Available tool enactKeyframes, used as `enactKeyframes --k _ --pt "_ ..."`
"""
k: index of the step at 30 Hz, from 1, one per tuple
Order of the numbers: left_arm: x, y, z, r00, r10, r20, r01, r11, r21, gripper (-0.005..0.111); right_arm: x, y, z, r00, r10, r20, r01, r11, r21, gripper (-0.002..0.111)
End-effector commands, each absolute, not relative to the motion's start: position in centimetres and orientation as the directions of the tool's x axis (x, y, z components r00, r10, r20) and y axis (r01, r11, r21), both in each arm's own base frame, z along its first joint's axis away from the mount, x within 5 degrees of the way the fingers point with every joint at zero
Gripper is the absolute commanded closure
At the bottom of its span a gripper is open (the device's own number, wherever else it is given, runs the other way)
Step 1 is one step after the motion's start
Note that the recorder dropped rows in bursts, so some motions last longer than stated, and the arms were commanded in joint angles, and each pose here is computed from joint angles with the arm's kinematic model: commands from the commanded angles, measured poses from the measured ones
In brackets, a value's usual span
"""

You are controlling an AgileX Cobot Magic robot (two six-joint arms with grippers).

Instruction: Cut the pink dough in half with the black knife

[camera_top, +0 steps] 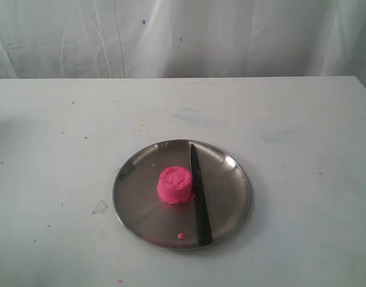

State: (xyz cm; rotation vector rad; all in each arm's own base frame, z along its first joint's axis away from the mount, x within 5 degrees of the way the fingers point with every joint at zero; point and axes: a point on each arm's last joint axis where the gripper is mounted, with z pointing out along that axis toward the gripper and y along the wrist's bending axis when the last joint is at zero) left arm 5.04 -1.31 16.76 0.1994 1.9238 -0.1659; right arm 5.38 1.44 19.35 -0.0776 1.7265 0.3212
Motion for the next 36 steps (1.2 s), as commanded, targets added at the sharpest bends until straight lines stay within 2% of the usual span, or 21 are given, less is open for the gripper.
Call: enactKeyframes --k 1,8,11,13,15,17,23,26,28,29,31,36 --pt "5.0 -1.3 16.6 -0.347 0.063 -0.936 0.215 0.977 -0.013 0.107 5.4 1.4 19.2 -0.177 0.12 -0.977 -0.229 0.96 0.159 0.108" --pt "5.0 -1.3 16.6 -0.347 0.063 -0.936 0.215 0.977 -0.013 0.107 5.4 1.4 19.3 -0.175 0.12 -0.977 -0.229 0.96 0.159 0.108" --pt "5.0 -1.3 16.6 -0.347 0.063 -0.936 0.215 0.977 -0.013 0.107 5.4 1.4 19.7 -0.128 0.133 -0.983 -0.237 0.958 0.16 0.108" --pt "5.0 -1.3 16.6 -0.347 0.063 -0.936 0.215 0.977 -0.013 0.107 5.4 1.5 20.4 -0.082 0.253 -0.964 -0.246 0.932 0.265 0.108" --pt "5.0 -1.3 16.6 -0.347 0.063 -0.936 0.215 0.977 -0.013 0.107 5.4 1.5 21.1 -0.055 0.442 -0.895 -0.259 0.86 0.44 0.108" --pt "5.0 -1.3 16.6 -0.347 0.063 -0.936 0.215 0.977 -0.013 0.107 5.4 1.4 21.7 -0.029 0.546 -0.837 -0.275 0.801 0.532 0.108" --pt "5.0 -1.3 16.6 -0.347 0.063 -0.936 0.215 0.977 -0.013 0.107 5.3 1.1 22.8 0.075 0.586 -0.807 -0.322 0.78 0.537 0.108" --pt "5.0 -1.3 16.6 -0.347 0.063 -0.936 0.215 0.977 -0.013 0.107 5.3 1.1 22.8 0.067 0.615 -0.785 -0.324 0.758 0.566 0.108" --pt "5.0 -1.3 16.6 -0.347 0.063 -0.936 0.215 0.977 -0.013 0.107 5.3 1.1 22.7 0.027 0.678 -0.735 -0.322 0.702 0.636 0.108" --pt "5.0 -1.3 16.6 -0.347 0.063 -0.936 0.215 0.977 -0.013 0.107 5.3 1.2 22.4 -0.056 0.782 -0.621 -0.305 0.578 0.757 0.108" --pt "5.0 -1.3 16.6 -0.347 0.063 -0.936 0.215 0.977 -0.013 0.107 5.1 1.5 23.3 -0.083 0.746 -0.661 -0.327 0.606 0.725 0.108" --pt "5.0 -1.3 16.6 -0.347 0.063 -0.936 0.215 0.977 -0.013 0.107 3.0 1.3 28.8 -0.076 0.542 -0.837 -0.429 0.739 0.518 0.108"
